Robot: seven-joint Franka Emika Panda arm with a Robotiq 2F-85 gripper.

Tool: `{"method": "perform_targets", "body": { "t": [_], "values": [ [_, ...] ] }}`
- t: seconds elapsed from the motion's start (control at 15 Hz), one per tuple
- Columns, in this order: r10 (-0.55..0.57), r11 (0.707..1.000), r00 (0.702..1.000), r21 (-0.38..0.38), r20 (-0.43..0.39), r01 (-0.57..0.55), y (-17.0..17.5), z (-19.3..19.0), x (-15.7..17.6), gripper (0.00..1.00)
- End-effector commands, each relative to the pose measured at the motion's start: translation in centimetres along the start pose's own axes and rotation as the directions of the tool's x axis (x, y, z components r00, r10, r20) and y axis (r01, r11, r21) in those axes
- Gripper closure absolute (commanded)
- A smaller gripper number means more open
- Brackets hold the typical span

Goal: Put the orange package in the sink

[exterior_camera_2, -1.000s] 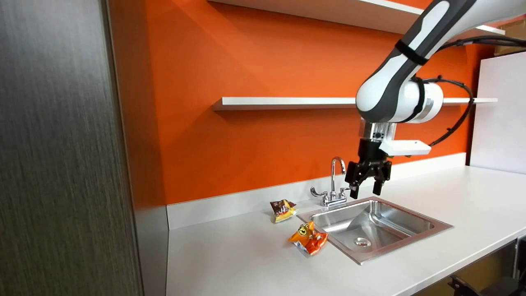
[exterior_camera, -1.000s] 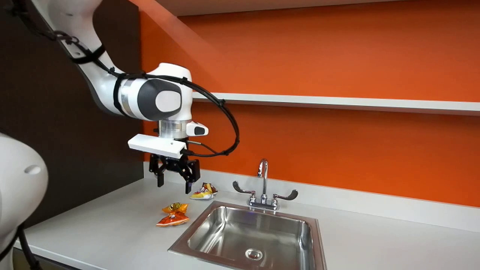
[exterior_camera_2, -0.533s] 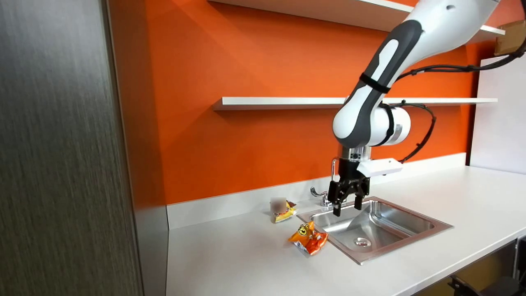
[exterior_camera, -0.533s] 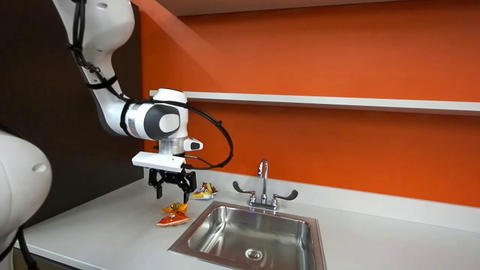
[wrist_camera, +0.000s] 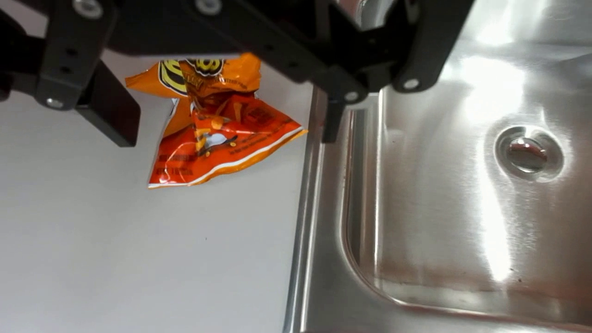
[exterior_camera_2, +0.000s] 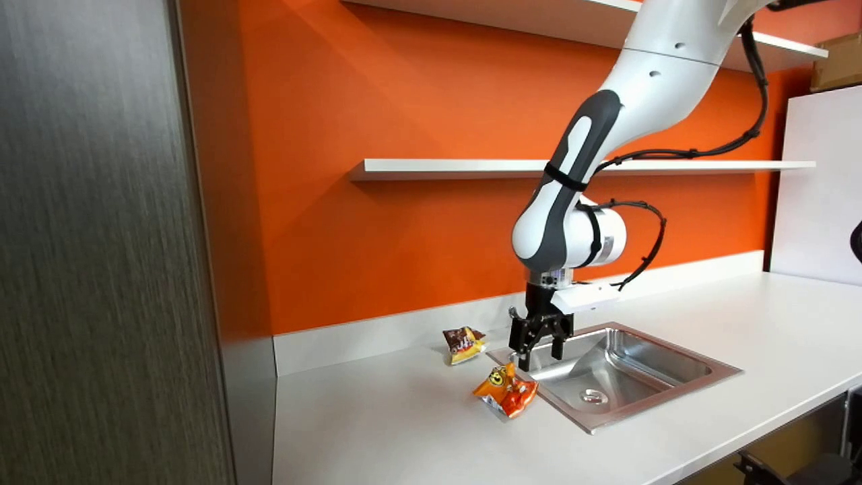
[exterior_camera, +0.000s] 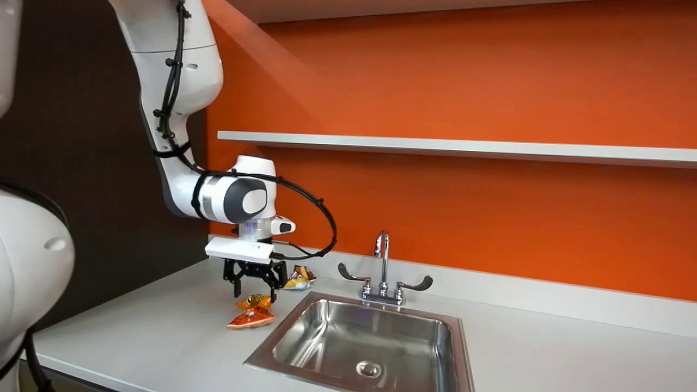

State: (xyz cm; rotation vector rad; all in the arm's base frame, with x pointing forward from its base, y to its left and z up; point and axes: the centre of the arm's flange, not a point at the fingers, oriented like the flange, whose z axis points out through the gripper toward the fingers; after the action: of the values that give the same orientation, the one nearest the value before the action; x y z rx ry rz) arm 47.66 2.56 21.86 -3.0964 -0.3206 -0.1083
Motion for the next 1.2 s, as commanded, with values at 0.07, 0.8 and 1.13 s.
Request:
{"method": "perform_targets", "body": {
  "t": [0.07,0.8,1.13],
  "values": [
    [-0.031,0.999,1.0,0.008,-0.002,0.031,0.3,2.8,3.0,0.0],
    [-0.078,0.997,0.997,0.008,0.013,0.078,-0.7,4.9,5.0,0.0],
    [-0.103,0.995,0.994,0.008,0.024,0.103,-1.3,5.8,5.2,0.0]
  ]
}}
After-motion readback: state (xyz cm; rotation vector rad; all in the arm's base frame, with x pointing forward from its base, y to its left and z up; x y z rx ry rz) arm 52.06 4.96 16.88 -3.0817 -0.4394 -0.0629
